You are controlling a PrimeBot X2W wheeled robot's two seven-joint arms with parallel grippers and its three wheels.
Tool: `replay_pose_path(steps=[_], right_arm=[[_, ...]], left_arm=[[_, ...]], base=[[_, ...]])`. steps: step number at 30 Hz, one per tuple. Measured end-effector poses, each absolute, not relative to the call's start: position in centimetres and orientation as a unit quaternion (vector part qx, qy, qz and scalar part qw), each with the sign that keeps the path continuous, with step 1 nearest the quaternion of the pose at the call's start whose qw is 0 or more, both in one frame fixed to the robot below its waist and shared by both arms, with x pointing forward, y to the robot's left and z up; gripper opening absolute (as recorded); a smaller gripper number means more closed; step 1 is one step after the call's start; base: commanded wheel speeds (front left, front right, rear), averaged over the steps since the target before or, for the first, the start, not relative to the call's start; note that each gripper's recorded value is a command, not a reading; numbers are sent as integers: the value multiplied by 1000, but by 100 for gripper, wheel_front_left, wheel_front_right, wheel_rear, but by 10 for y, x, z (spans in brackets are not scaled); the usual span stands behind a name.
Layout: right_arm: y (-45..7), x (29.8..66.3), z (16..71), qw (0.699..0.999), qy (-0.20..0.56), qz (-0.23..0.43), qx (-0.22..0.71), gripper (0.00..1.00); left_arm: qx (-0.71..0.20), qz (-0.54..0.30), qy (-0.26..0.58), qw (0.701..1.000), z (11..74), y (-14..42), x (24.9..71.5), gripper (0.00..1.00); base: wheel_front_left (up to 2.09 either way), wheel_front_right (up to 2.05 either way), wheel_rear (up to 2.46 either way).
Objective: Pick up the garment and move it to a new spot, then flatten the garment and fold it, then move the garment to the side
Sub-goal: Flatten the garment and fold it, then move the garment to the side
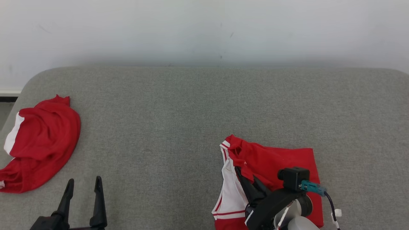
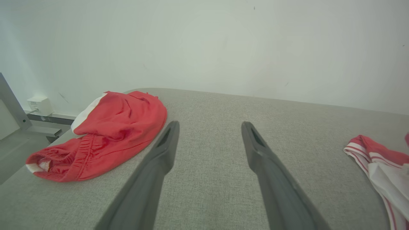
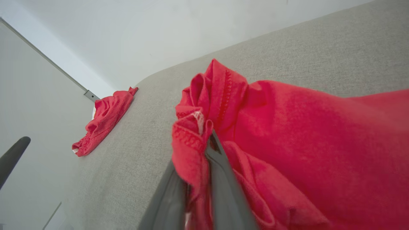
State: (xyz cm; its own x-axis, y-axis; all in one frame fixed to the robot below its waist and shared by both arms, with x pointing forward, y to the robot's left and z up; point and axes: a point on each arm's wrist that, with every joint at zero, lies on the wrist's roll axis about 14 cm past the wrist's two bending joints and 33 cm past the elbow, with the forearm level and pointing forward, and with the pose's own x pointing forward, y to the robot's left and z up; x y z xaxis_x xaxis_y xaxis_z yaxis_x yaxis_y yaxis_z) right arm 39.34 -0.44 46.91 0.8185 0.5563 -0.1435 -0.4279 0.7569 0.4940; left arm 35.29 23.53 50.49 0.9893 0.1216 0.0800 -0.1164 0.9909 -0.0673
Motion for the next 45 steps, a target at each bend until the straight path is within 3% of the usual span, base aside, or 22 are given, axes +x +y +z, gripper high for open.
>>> replay_pose_path(steps=[3, 14, 24, 34, 45], right_arm=[[-4, 395, 462, 928, 145, 263, 218, 100], [-93, 422, 512, 969, 2, 189, 160, 100], [-171, 394, 534, 987, -65, 98, 108, 100], [-176, 357, 532, 991, -74, 78, 82, 100], [-159, 353, 532, 990, -75, 98, 63, 100]], left_arm=[[-32, 61, -39, 997, 503, 236, 352, 100], [-32, 50, -48, 997, 509, 228, 360, 100], [-25, 29, -68, 997, 522, 216, 365, 100], [-15, 17, -77, 997, 529, 210, 361, 100], [-4, 21, -62, 998, 519, 215, 343, 100]], base=[[0, 0, 0], [0, 0, 0], [0, 0, 0], [0, 0, 0], [0, 0, 0]])
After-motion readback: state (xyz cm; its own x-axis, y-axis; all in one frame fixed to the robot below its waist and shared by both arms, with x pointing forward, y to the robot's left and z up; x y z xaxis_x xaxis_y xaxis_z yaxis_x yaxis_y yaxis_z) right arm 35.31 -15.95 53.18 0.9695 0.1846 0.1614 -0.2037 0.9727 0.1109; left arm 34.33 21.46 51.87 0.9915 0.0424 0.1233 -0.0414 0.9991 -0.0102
